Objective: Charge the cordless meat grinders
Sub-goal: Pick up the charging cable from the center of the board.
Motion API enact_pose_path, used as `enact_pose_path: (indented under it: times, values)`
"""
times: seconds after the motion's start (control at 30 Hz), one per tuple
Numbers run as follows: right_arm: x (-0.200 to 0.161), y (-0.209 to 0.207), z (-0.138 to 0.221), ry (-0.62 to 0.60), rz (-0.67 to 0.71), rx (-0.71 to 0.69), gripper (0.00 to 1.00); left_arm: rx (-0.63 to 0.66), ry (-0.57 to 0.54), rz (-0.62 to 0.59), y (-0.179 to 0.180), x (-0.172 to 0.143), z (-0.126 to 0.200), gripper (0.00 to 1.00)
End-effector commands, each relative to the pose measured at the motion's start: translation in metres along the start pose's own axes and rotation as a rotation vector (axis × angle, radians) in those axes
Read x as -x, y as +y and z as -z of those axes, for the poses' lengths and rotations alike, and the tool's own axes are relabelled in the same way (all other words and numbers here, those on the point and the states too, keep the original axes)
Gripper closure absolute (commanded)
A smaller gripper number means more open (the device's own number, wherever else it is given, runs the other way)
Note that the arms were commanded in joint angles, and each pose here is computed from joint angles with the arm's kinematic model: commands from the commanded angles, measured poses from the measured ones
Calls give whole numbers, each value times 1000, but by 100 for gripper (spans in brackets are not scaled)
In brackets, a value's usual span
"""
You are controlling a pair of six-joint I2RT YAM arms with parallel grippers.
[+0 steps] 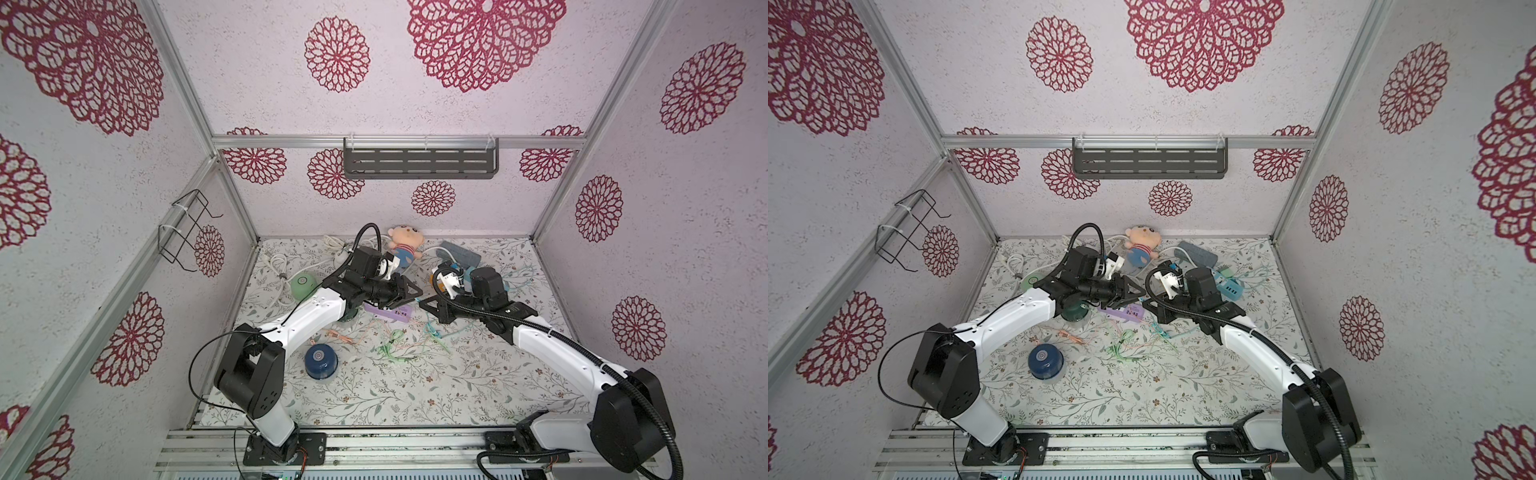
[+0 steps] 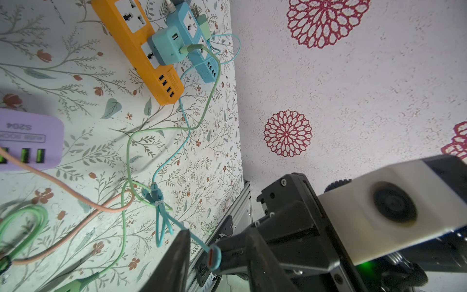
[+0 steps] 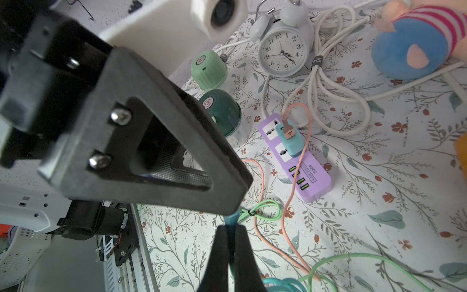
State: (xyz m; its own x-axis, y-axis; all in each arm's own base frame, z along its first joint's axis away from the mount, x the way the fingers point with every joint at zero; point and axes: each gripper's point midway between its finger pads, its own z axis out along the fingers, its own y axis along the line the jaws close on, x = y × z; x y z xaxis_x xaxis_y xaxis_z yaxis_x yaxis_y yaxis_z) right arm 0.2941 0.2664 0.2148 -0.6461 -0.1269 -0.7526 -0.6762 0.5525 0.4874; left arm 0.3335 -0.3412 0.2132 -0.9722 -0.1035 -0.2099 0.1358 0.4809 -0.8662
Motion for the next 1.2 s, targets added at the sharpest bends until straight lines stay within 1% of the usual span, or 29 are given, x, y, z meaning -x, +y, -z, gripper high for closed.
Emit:
enact_pose_path:
  times: [0.0,0.17,0.33,0.47,0.57,0.63,0.67,0.7,0.73,0.77,0.83,0.87,0.9,0.97,1.03,1.07,1.1,1.17]
  values:
    - [23,10,6,-60,73,5,100,-43,11,-12,-8,-1,-3,65]
    - [23,11,5,-56,78,5,100,-48,15,-6,-7,-1,-5,73]
    - [23,14,5,-54,82,15,100,-49,24,-2,-6,-3,-7,75]
    - [23,16,6,-52,87,22,100,-50,32,1,-5,-4,-11,79]
    - [23,16,6,-51,88,15,100,-54,28,-1,-6,-3,-12,89]
    - [23,13,7,-53,87,-2,100,-58,25,-3,-7,-2,-12,98]
    - [23,12,7,-54,85,-13,100,-63,24,-5,-8,-1,-12,100]
    - [24,9,9,-58,83,-35,95,-67,24,-8,-9,-1,-12,100]
    - [25,6,11,-66,79,-62,76,-69,23,-11,-9,-1,-12,100]
    - [27,2,14,-78,77,-95,59,-70,20,-15,-10,-1,-11,100]
    - [31,-3,22,-104,84,-149,32,-67,11,-22,-11,2,-8,100]
    - [34,-7,28,-125,84,-185,3,-62,7,-29,-12,3,-7,100]
    - [36,-10,33,-142,81,-217,1,-51,0,-41,-12,5,-4,100]
    - [37,-15,39,-166,81,-259,1,-6,-7,-55,-9,7,1,100]
    - [36,-15,41,-162,80,-267,1,25,-23,-78,-9,10,7,100]
    - [35,-15,41,-154,81,-265,3,40,-35,-88,-9,12,11,100]
    - [35,-14,42,-151,79,-266,12,50,-49,-100,-8,13,16,100]
    - [35,-13,44,-149,84,-271,25,71,-87,-116,-7,19,23,100]
